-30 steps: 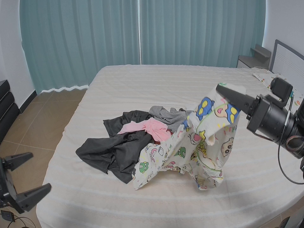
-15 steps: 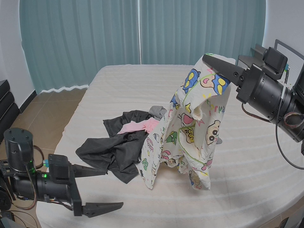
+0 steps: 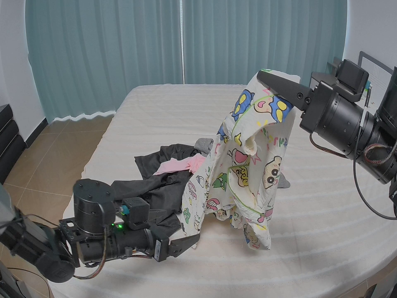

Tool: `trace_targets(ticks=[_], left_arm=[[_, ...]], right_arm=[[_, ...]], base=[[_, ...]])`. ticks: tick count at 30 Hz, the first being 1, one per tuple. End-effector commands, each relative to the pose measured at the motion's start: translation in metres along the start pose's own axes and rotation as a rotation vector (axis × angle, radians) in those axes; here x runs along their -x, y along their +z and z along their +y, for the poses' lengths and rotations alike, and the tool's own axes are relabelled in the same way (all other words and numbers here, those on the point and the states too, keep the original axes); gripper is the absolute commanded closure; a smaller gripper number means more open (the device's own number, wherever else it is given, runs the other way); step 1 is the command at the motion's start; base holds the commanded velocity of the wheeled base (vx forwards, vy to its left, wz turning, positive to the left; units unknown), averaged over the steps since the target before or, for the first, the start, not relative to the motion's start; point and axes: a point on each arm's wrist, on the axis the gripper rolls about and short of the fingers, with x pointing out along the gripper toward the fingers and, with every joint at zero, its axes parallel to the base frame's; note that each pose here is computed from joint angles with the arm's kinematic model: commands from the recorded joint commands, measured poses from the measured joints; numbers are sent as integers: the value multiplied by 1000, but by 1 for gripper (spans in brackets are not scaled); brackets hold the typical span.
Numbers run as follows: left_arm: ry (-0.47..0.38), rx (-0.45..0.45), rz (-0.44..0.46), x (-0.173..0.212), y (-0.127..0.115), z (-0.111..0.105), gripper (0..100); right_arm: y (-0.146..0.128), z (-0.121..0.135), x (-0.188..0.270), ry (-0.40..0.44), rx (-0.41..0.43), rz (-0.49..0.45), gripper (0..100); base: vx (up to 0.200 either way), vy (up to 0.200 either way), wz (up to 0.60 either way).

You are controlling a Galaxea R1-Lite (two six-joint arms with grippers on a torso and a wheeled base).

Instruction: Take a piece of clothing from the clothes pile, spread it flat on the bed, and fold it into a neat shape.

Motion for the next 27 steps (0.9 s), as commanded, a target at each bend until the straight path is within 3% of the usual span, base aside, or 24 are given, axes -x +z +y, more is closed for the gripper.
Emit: trace_targets(ticks=[1, 10, 20, 27], left_arm=[[86, 27, 113, -48, -47, 6, 0], [73, 130, 113, -79, -67, 2, 0], [235, 141, 8, -135, -103, 19, 0], [294, 146, -101, -155, -109, 27, 0]], right_arm=[[0, 0, 0, 0, -1, -1, 100], [1, -5, -2, -13, 0, -3, 100], [3, -6, -1, -15, 0, -10, 100], [3, -6, 1, -19, 1, -13, 100]], base=[[0, 0, 0], [0, 0, 0], [0, 0, 0], [0, 0, 0]])
